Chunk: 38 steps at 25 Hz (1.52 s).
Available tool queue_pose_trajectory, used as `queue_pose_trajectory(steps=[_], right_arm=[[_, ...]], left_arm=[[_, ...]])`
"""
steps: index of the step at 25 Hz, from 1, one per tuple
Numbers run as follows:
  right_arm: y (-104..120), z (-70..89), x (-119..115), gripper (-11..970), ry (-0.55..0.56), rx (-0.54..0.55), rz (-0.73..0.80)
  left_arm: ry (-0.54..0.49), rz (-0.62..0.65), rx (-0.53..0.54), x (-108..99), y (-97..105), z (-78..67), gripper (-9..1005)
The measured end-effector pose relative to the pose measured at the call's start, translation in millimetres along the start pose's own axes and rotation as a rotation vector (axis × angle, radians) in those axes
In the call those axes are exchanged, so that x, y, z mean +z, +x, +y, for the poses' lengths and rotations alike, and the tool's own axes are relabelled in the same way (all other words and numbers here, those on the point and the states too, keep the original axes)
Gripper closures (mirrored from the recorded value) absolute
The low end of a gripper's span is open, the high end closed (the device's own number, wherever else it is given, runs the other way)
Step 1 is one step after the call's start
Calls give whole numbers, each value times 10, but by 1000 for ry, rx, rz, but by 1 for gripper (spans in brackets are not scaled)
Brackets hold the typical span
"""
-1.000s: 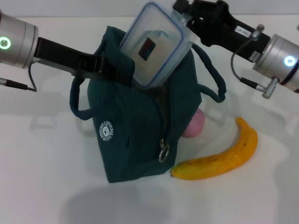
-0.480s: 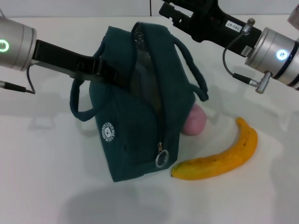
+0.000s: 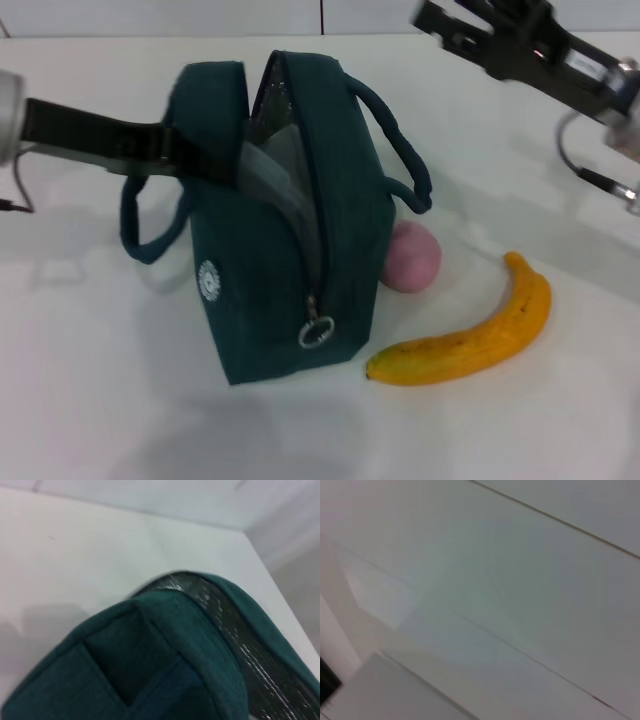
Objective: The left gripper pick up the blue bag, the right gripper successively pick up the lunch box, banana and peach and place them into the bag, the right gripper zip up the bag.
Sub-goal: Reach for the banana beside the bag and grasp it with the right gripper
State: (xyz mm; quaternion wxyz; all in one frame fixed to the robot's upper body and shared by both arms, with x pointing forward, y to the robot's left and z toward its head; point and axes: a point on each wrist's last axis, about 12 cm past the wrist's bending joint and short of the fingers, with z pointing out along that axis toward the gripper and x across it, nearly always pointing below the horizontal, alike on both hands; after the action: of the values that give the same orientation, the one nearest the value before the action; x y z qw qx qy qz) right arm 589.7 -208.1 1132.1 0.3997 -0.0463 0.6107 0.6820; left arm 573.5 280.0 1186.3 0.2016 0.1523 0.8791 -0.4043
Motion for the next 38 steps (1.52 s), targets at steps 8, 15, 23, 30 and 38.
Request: queue_pose_trajectory(steps=[8,15,23,30,38], right_arm=[[-131,85,-276,104,51,-302,229],[-279,248,-224,99,56,-654,624],[-417,465,41,103,160,-813,1131],[-219,677,392,107,228,-918,1442],[109,736,766,109,184,-999,1633]], left_arm=[[7,-74,-49,-101,154,133,961],[17,-75,-63,-69,197,136,961],[16,-78,-56,-67,189,134,961],[25,-73,-58,-40,201,145,961],[23,-78,-61,-22,204,154,961]])
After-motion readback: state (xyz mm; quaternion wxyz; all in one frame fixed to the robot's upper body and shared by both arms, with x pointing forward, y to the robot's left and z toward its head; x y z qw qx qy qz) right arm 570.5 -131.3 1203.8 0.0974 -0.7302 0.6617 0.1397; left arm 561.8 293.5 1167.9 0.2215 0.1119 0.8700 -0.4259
